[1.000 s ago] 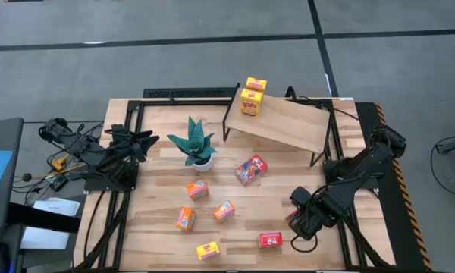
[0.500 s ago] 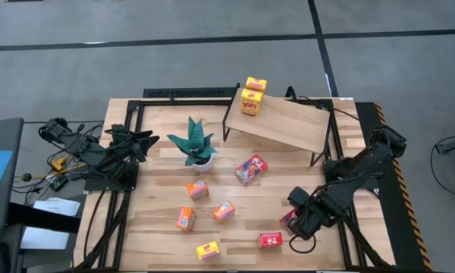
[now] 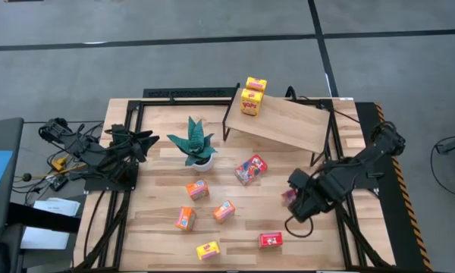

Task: Stack cereal on shelf
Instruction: Put the right red cereal box on the shelf

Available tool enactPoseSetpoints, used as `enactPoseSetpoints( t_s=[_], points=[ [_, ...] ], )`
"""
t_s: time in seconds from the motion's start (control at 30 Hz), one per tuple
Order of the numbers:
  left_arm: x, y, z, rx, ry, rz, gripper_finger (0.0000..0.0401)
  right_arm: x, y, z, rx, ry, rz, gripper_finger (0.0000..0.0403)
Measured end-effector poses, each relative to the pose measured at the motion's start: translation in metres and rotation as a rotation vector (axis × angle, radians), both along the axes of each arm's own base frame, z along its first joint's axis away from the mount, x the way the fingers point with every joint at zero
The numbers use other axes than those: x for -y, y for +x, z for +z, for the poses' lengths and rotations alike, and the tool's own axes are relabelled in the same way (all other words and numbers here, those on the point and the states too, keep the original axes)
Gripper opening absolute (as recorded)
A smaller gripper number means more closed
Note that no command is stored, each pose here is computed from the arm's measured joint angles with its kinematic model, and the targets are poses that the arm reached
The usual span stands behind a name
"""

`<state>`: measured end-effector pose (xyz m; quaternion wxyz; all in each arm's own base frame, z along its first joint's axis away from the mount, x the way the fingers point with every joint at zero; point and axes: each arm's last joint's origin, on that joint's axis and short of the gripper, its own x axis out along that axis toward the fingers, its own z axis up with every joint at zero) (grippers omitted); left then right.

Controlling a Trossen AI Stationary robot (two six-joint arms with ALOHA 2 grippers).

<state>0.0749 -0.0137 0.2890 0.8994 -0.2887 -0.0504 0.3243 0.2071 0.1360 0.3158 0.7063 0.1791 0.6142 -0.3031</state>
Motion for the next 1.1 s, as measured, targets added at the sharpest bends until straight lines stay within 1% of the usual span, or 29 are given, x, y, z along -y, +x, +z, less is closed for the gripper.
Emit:
enactPoseSetpoints(
  t_s=[0.13,0.23,0.33,0.57,0.7,0.8,0.97,1.1],
  points=[
    [0.0,0.0,0.0,-0.003,0.002,0.0,0.0293,0.019,0.013,0.018,0.077,-0.022,0.039,0.0011],
    [0.0,0.0,0.0,-0.004,0.002,0.0,0.0293,0.035,0.021,0.029,0.099,-0.05,0.07,0.001],
    [0.0,0.0,-0.001,-0.012,0.009,0.0,0.0293,0.052,0.029,0.042,0.141,-0.096,0.104,0.0005],
    [0.0,0.0,-0.002,-0.02,0.013,0.0,0.0293,0.102,0.04,0.072,0.175,-0.221,0.173,0.0007],
    [0.0,0.0,-0.002,-0.021,0.014,0.0,0.0293,0.134,0.04,0.09,0.161,-0.311,0.213,0.0005],
    [0.0,0.0,-0.002,-0.021,0.013,-0.001,0.0293,0.161,0.037,0.1,0.139,-0.349,0.217,0.001],
    [0.0,0.0,-0.002,-0.02,0.013,-0.001,0.0293,0.2,0.029,0.108,0.062,-0.401,0.242,0.0005],
    [0.0,0.0,-0.002,-0.02,0.013,-0.001,0.0293,0.225,0.023,0.109,-0.004,-0.44,0.269,0.0009]
  ],
)
